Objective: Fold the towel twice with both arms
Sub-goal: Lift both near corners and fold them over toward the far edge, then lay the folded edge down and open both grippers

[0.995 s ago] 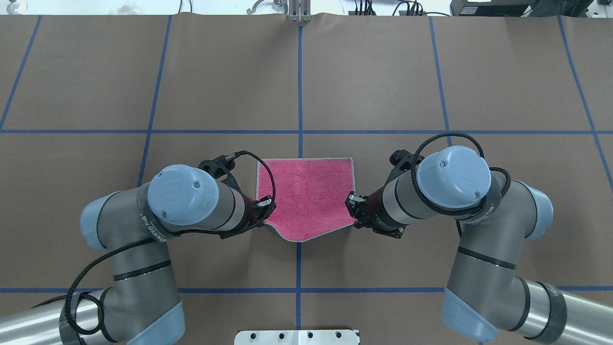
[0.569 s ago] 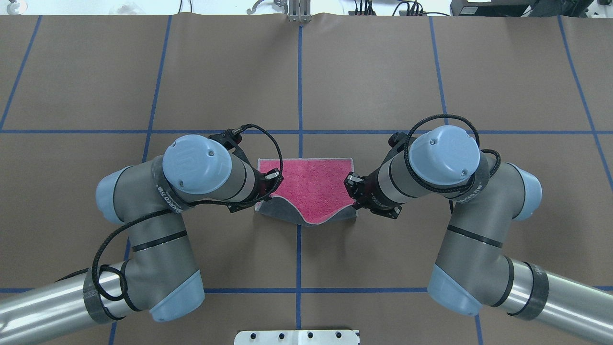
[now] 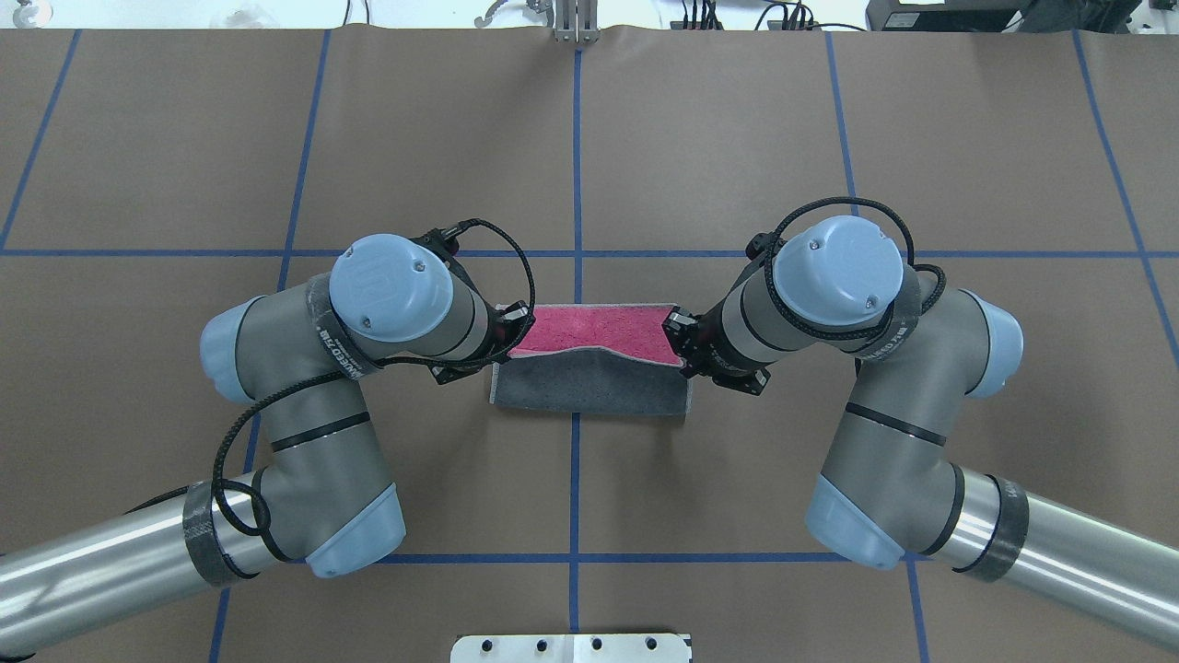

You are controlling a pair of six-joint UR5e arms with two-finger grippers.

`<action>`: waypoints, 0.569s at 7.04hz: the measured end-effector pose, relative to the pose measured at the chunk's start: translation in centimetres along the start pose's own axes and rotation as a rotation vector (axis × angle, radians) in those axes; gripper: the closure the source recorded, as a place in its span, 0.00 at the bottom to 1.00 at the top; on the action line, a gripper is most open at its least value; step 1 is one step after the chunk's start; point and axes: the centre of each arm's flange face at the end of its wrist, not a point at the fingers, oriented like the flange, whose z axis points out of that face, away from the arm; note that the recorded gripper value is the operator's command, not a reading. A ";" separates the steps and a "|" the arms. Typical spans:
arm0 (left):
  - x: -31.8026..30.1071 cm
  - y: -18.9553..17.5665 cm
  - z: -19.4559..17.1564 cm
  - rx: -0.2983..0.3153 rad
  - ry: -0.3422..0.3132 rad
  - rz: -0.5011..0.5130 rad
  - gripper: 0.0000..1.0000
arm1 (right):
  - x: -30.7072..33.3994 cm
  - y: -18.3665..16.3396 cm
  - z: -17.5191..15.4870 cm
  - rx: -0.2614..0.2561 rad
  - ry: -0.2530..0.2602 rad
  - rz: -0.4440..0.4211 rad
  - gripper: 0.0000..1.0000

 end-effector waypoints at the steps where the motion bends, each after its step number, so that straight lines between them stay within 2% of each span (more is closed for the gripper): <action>1: 0.1 -0.5 0.3 0.005 0.002 -0.004 1.00 | -0.5 -0.5 0.2 0.006 0.002 0.004 1.00; 4: 0.7 -2.4 1.0 0.021 0.021 -0.015 1.00 | -1.7 -1.5 0.4 0.020 0.000 0.014 1.00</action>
